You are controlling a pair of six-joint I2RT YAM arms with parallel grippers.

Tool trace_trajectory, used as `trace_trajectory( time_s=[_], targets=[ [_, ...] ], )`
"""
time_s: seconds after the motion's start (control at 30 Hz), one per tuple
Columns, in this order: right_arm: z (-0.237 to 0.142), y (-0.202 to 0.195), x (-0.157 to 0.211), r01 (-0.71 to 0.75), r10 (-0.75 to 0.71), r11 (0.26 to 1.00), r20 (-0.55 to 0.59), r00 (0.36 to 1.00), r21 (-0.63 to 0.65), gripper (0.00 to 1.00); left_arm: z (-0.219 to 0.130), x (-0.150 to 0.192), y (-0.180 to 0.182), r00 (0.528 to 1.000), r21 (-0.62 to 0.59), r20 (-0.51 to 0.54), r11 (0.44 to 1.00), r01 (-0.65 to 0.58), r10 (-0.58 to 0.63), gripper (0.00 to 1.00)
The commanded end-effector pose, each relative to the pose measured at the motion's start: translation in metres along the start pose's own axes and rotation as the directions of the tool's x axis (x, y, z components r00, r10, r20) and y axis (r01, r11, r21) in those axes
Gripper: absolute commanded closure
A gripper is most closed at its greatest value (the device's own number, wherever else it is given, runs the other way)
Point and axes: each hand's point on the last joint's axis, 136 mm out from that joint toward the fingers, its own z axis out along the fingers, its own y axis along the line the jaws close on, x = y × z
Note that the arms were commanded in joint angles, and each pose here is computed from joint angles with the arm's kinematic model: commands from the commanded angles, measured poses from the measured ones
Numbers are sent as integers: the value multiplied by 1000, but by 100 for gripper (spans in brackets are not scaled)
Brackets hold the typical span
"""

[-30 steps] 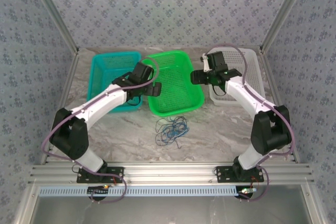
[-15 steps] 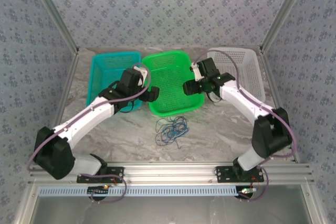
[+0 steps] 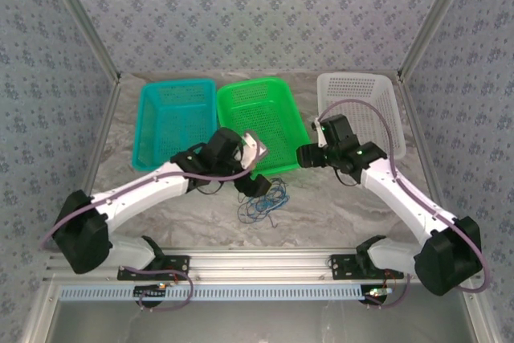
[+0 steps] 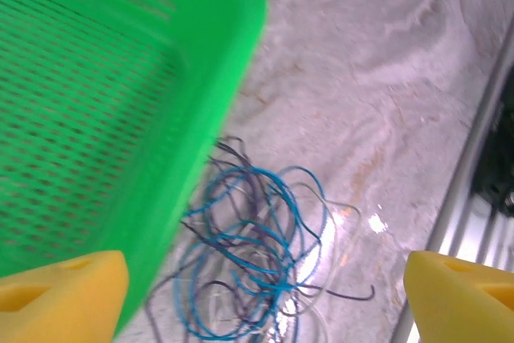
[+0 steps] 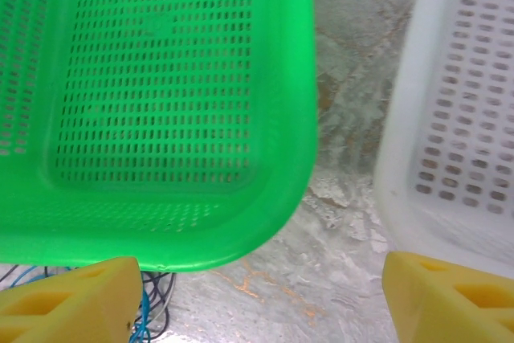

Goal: Untangle the cables

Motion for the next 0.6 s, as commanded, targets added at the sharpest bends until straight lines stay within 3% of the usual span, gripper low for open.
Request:
trace_trajectory(
  time_s=[0.0,0.37,0.57],
  targets=[
    [-15,-20,-7,-62,58,995,55,997,78,18,10,4,-22,999,78,-51,997,20,-16,12],
    [-15,-25,-6,-122,117,990,70,991,69,17,43,13,-25,987,92,-139,992,91,-78,16],
    [-16,-27,-7,-127,122,989,76,990,73,17,62,18,-6,975,-1,-181,991,133,-131,17]
  ],
)
